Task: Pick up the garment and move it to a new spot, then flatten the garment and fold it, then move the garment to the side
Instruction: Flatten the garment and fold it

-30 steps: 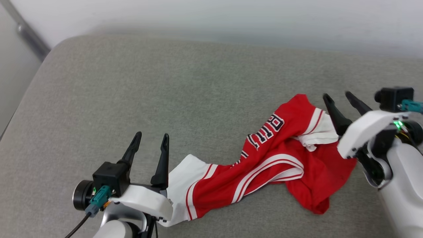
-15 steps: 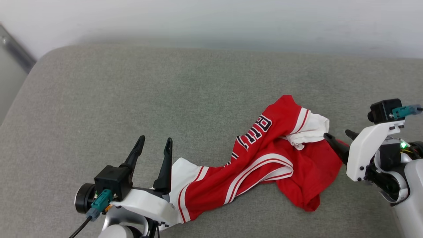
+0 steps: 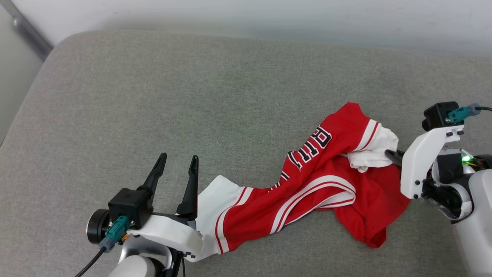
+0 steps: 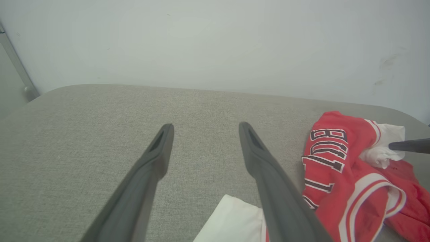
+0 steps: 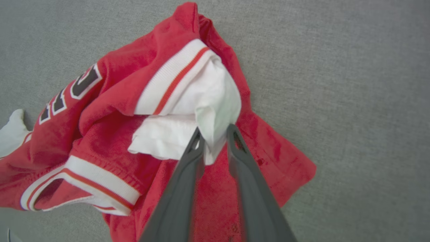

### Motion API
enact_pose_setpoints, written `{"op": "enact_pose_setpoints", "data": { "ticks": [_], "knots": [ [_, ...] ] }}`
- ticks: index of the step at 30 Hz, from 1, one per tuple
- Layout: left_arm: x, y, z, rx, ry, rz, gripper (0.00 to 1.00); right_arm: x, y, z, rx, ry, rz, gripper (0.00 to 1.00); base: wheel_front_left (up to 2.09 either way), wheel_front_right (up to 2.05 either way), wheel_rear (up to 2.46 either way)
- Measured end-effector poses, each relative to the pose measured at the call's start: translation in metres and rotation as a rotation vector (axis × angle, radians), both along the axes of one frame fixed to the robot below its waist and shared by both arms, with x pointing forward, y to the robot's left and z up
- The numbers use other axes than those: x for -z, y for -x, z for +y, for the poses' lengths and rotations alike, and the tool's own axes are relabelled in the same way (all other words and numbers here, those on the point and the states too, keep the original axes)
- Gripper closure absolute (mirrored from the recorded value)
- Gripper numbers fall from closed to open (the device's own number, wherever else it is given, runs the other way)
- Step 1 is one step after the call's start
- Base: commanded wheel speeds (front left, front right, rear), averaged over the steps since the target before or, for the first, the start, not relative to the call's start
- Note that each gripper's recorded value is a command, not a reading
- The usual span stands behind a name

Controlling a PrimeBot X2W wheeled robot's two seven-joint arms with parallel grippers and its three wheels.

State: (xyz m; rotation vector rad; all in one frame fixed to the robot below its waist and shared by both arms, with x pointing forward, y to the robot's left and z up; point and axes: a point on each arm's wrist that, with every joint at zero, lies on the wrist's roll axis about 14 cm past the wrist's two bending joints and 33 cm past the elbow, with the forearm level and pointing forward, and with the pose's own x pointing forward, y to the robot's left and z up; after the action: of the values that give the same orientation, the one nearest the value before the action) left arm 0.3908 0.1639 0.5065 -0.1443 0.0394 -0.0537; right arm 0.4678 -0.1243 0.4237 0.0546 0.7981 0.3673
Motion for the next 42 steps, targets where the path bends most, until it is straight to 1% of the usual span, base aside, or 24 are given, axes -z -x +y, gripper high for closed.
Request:
{"op": "enact_pose_setpoints", "data": {
  "ticks": [3,8,12,14,17,18,19,21,24,25,26,27,28,32,36,42],
  "knots": [
    [-0.004,0.0,0.0,0.0,0.003,-0.012,0.0,-0.015,-0.001,-0.006,0.005,0.013,-0.036,1.0,0.0,0.0,0.0],
    [-0.01,0.001,-0.007,0.018,0.005,-0.032,0.0,-0.052,-0.002,-0.039,0.051,0.066,-0.104,1.0,0.0,0.0,0.0],
    [-0.014,0.003,-0.016,0.04,0.009,-0.041,0.0,-0.088,0.0,-0.084,0.152,0.106,-0.168,1.0,0.0,0.0,0.0],
    [-0.016,0.002,-0.019,0.047,0.009,-0.049,0.0,-0.096,0.007,-0.11,0.22,0.124,-0.162,1.0,0.0,0.0,0.0],
    [-0.016,0.003,-0.023,0.06,0.012,-0.046,0.0,-0.087,0.027,-0.147,0.324,0.15,-0.088,1.0,0.0,0.0,0.0],
    [-0.016,0.003,-0.024,0.064,0.013,-0.044,0.0,-0.079,0.037,-0.157,0.359,0.155,-0.047,1.0,0.0,0.0,0.0],
    [-0.015,0.004,-0.025,0.066,0.014,-0.038,0.0,-0.058,0.054,-0.168,0.412,0.138,0.024,1.0,0.0,0.0,0.0],
    [-0.013,0.004,-0.024,0.066,0.013,-0.031,0.0,-0.034,0.07,-0.171,0.458,0.104,0.093,1.0,0.0,0.0,0.0],
    [-0.01,0.004,-0.023,0.067,0.009,-0.019,0.0,-0.005,0.088,-0.176,0.522,0.059,0.146,1.0,0.0,0.0,0.0],
    [-0.009,0.004,-0.023,0.067,0.008,-0.015,0.0,0.002,0.091,-0.176,0.539,0.044,0.145,0.98,0.0,0.0,0.0],
    [-0.008,0.003,-0.023,0.067,0.007,-0.013,0.0,0.008,0.092,-0.176,0.556,0.033,0.142,0.65,0.0,0.0,0.0],
    [-0.007,0.003,-0.022,0.068,0.004,-0.01,0.0,0.015,0.093,-0.175,0.569,0.017,0.147,0.07,0.0,0.0,0.0],
    [-0.007,0.003,-0.021,0.067,0.0,-0.006,0.0,0.02,0.094,-0.174,0.582,0.001,0.143,0.0,0.0,0.0,0.0],
    [-0.007,0.003,-0.02,0.067,-0.004,-0.004,0.0,0.031,0.096,-0.173,0.611,-0.03,0.101,0.0,0.0,0.0,0.0],
    [-0.01,0.008,-0.019,0.061,-0.005,-0.011,0.0,0.017,0.091,-0.177,0.609,-0.024,-0.021,0.0,0.0,0.0,0.0],
    [-0.012,0.023,-0.014,0.041,-0.008,-0.011,0.0,-0.037,0.085,-0.186,0.571,0.031,-0.335,0.0,0.0,0.0,0.0]
  ]
}}
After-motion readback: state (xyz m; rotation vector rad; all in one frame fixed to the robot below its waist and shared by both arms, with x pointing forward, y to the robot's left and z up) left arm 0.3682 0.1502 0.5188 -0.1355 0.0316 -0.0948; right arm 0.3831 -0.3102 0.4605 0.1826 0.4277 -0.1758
